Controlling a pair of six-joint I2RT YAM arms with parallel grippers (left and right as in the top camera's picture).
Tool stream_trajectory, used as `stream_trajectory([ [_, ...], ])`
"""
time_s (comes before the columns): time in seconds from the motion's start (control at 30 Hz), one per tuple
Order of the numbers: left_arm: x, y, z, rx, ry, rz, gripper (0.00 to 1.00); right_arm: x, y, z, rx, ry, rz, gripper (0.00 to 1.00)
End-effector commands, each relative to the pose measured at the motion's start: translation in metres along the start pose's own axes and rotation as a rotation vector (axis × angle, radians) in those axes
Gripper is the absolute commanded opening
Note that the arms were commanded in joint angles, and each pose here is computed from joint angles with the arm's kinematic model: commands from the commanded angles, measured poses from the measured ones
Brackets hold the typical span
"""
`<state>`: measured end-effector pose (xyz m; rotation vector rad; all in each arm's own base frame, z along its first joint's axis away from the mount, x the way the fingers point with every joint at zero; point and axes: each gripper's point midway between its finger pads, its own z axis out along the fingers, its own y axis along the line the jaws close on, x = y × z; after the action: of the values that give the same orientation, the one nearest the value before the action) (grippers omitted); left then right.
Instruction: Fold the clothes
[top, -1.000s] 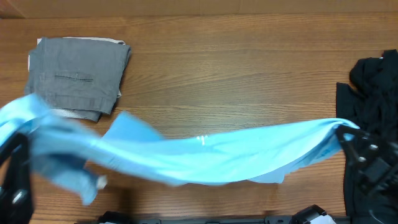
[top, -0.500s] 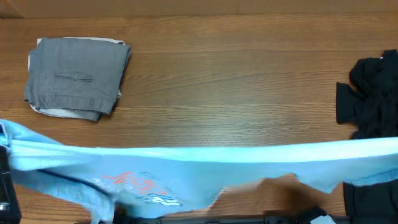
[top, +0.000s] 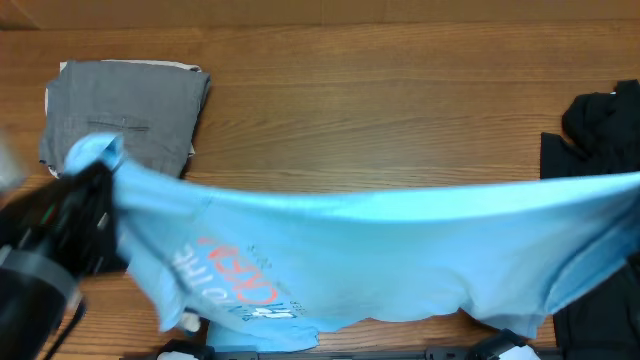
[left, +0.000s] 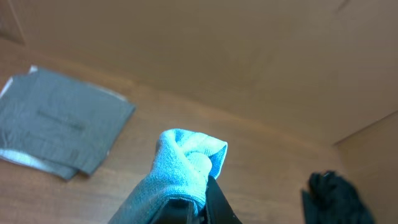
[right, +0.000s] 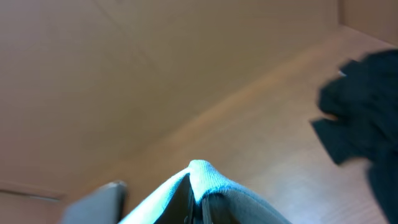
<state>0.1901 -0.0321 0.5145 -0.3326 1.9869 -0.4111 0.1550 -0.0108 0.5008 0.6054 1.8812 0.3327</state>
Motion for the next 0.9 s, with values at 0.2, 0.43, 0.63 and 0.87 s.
stream_trajectory([
  [0.2, 0.043, 0.008, 0.181, -0.196, 0.390, 0.062, 0.04, 0.045, -0.032, 0.109, 0.453, 0.091, -0.091, 0.04],
  [0.43, 0.070, 0.017, 0.272, -0.256, 0.501, 0.071, 0.04, 0.064, -0.065, 0.232, 0.596, 0.343, -0.127, 0.04],
  [0.63, 0.114, 0.036, 0.348, -0.321, 0.620, 0.079, 0.04, 0.093, -0.110, 0.332, 0.595, 0.532, -0.120, 0.04],
  [0.87, 0.179, 0.068, 0.438, -0.379, 0.722, 0.089, 0.04, 0.140, -0.157, 0.426, 0.592, 0.642, -0.154, 0.04],
])
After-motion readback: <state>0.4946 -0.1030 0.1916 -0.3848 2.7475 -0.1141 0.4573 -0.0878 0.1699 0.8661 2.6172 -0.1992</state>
